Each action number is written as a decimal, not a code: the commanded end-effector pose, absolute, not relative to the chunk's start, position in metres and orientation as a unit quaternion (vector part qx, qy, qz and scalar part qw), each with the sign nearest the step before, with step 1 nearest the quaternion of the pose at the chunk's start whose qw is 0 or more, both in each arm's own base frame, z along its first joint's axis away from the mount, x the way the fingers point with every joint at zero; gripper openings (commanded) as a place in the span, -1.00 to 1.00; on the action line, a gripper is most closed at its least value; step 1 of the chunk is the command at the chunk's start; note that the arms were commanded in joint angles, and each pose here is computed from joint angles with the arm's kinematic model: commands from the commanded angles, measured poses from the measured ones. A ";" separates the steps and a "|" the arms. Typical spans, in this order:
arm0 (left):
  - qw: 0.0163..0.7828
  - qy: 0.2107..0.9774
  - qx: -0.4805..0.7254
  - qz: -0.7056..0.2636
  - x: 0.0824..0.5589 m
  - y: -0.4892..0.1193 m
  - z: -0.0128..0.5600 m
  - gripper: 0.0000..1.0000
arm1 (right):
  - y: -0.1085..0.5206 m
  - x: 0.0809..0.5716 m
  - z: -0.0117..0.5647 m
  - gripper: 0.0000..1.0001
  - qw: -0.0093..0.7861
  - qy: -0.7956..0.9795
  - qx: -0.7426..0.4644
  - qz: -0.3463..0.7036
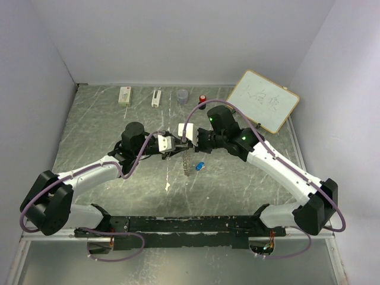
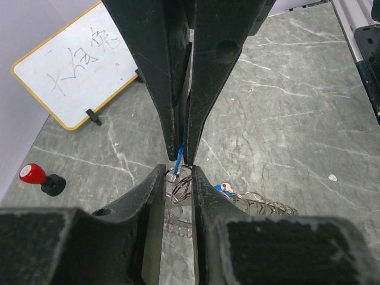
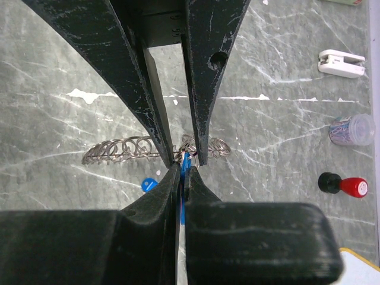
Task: Put the keys on the keyring
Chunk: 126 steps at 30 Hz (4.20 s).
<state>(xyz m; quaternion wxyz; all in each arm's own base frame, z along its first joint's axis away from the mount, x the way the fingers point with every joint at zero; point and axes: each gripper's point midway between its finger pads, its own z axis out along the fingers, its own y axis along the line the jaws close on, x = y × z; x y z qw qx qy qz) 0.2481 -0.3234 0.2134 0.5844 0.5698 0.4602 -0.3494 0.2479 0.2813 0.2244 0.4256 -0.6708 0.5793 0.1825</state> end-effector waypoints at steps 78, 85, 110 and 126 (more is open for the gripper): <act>0.571 0.389 0.608 -0.390 0.235 -0.338 0.239 -0.86 | 0.287 0.235 0.249 -1.00 0.447 0.538 -0.686 0.203; 0.621 0.422 0.544 -0.374 0.248 -0.331 0.251 -0.87 | 0.285 0.243 0.256 -1.00 0.476 0.550 -0.658 0.192; 0.741 0.425 0.339 -0.395 0.254 -0.285 0.297 -0.87 | 0.255 0.285 0.306 -0.02 0.659 0.617 -0.395 0.172; 0.752 0.368 0.314 -0.447 0.240 -0.274 0.309 -0.87 | 0.245 0.286 0.315 0.17 0.674 0.589 -0.357 0.267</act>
